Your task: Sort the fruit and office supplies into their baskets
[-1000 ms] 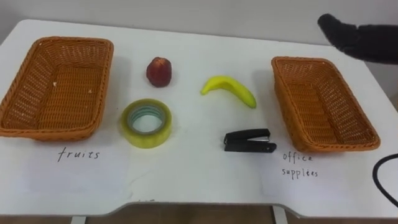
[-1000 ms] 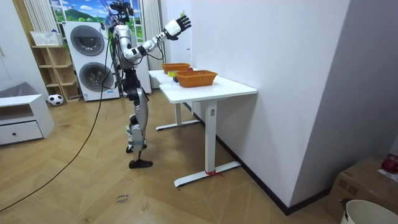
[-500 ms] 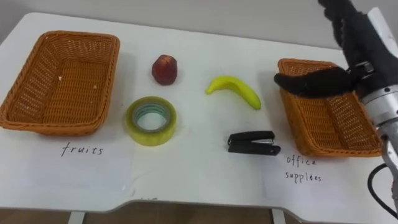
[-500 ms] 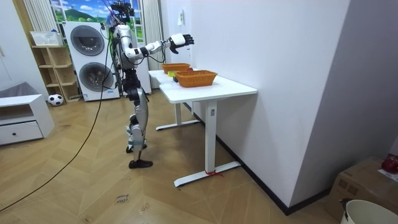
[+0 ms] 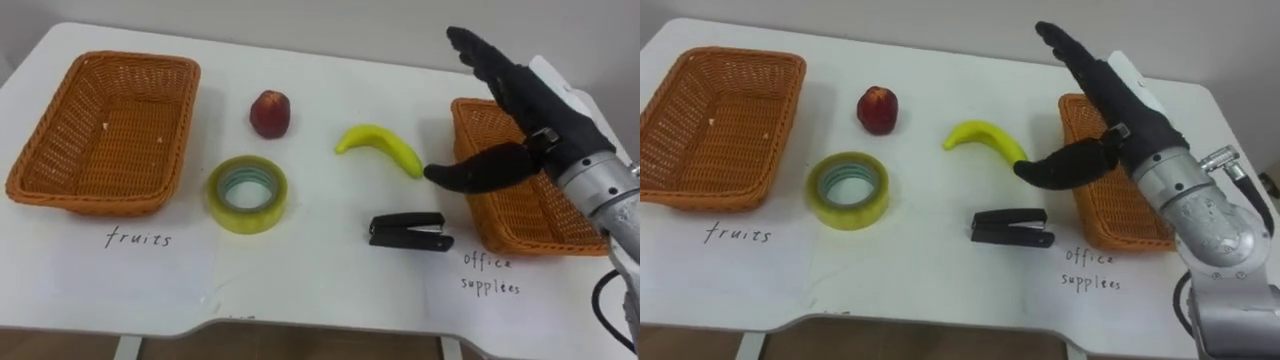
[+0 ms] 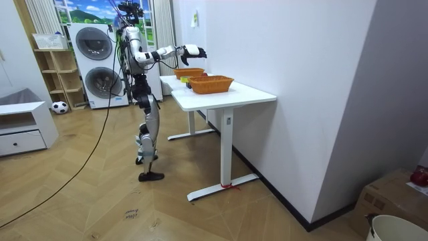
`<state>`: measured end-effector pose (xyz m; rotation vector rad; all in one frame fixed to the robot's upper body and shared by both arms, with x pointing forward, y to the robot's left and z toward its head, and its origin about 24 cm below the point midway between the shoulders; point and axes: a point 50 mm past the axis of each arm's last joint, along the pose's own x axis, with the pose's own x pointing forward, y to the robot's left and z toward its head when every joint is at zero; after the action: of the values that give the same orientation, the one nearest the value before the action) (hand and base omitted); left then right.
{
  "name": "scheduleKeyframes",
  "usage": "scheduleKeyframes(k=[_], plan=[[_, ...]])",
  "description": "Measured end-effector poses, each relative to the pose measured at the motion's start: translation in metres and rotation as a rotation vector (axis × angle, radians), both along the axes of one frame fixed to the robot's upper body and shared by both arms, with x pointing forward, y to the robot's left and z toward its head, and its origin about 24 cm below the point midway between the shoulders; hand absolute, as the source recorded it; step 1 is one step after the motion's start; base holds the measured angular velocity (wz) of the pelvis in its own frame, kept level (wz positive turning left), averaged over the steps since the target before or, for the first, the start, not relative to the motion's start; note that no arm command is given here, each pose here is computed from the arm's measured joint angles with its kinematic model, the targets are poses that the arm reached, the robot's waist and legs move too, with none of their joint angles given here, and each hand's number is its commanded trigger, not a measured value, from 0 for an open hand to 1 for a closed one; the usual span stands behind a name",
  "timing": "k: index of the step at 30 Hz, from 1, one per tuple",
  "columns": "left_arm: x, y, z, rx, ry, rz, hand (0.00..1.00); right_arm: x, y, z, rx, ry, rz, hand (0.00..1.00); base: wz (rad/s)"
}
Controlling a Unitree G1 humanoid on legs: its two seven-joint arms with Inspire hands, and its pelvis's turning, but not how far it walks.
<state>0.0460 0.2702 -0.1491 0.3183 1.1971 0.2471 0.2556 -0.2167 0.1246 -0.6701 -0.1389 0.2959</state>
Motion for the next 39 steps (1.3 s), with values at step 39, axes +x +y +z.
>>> scheduleKeyframes(k=[39], plan=[[0.020,-0.004,0.005,-0.026,-0.065,-0.042,0.00,-0.024,0.007,-0.058,-0.193,0.374,0.126,0.00,0.00]])
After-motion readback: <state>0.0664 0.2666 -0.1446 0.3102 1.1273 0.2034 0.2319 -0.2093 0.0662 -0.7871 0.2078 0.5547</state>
